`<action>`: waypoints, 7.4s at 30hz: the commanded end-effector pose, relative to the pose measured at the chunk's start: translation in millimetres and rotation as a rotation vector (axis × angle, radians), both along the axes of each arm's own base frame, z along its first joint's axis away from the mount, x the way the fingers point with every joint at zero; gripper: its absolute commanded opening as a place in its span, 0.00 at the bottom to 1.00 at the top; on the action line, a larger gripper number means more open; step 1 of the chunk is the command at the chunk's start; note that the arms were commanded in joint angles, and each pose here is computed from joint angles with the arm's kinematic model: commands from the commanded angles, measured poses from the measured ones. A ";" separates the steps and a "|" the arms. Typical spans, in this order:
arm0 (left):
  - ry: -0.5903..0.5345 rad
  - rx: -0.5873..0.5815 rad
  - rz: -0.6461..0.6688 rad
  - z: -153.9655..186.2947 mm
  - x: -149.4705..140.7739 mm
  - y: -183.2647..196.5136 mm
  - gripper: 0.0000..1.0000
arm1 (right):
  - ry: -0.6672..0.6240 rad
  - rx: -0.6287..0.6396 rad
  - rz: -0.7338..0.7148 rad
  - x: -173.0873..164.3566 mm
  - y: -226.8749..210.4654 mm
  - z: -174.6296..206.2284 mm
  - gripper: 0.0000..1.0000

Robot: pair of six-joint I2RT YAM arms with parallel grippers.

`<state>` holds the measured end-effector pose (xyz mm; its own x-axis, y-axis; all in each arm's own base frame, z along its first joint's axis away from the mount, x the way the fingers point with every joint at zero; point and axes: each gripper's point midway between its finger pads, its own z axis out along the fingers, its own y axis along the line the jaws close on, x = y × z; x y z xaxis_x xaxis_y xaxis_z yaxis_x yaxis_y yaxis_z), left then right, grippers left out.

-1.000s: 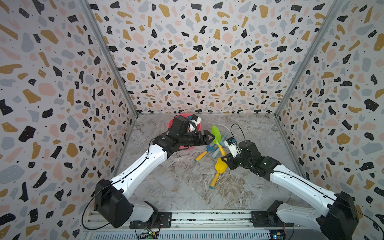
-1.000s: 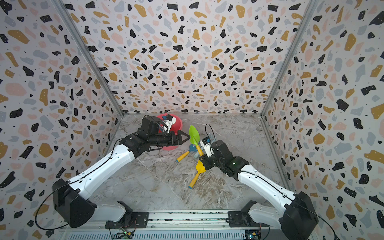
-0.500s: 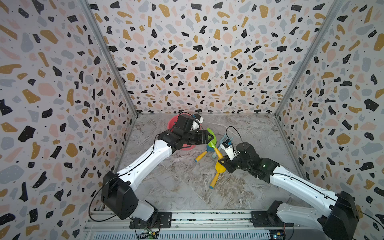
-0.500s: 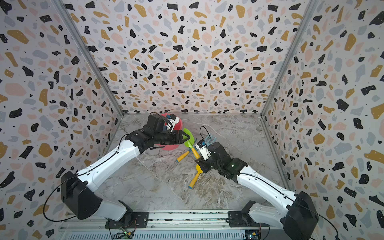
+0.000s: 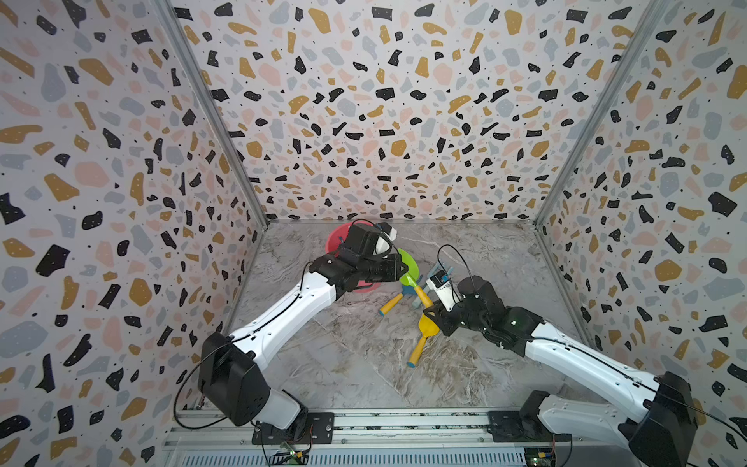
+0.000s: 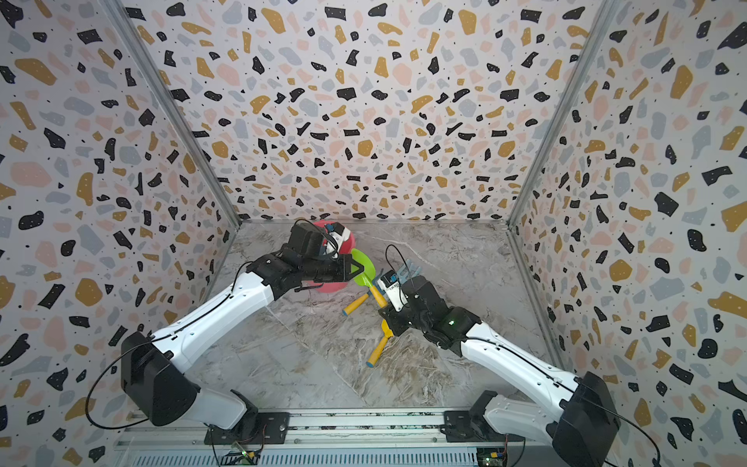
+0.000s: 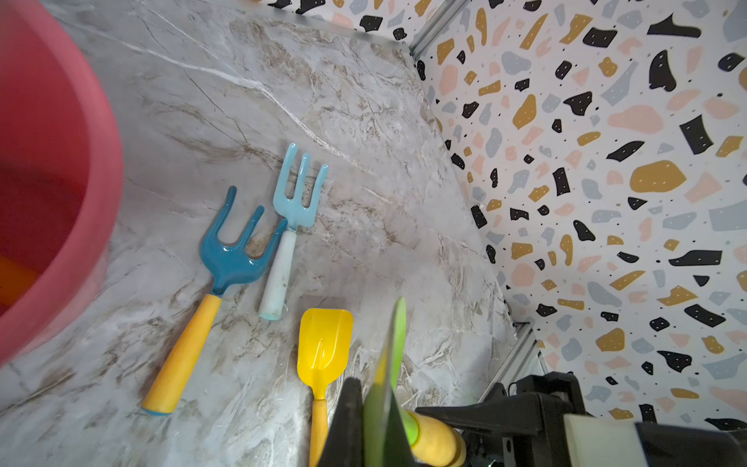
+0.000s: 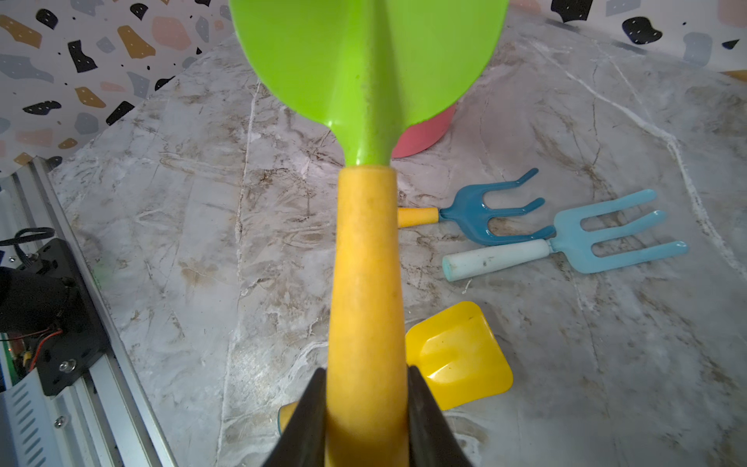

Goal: Organize the gardening tools
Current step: Pick up the gardening tool from the center of the board, then place the gardening tool in the container, then pick up the gardening tool from the center of the board.

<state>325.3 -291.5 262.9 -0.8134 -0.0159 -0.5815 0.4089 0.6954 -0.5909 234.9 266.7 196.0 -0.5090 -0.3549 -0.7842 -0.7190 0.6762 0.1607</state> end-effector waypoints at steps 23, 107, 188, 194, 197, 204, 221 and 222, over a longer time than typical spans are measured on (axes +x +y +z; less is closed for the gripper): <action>-0.759 0.355 0.539 151.2 54.3 139.2 0.00 | -0.054 -0.088 -0.412 22.3 -69.7 20.8 1.00; -0.472 0.253 0.583 50.8 78.5 166.0 0.99 | 0.491 -0.436 -0.455 -33.9 0.5 -142.1 0.89; 0.093 -0.088 -0.115 0.1 -39.7 11.8 0.96 | -0.004 -0.077 -0.103 -26.1 10.0 -26.2 0.00; 0.110 -0.079 -0.147 -7.4 -39.2 2.2 0.74 | -0.005 -0.056 -0.091 -28.9 10.8 -21.8 0.00; 0.102 -0.089 -0.157 -4.8 -38.7 -1.4 0.62 | -0.002 -0.042 -0.087 -29.6 12.7 -19.4 0.01; 0.087 -0.095 -0.177 -1.1 -36.7 -5.2 0.19 | -0.001 -0.046 -0.105 -26.7 12.6 -17.2 0.09; -0.140 0.054 -0.045 42.6 -17.6 28.3 0.00 | -0.046 -0.046 -0.202 -19.6 -7.6 -1.6 0.77; -0.159 0.065 -0.033 46.6 -16.0 31.2 0.00 | -0.047 -0.047 -0.211 -18.7 -8.9 -1.2 0.79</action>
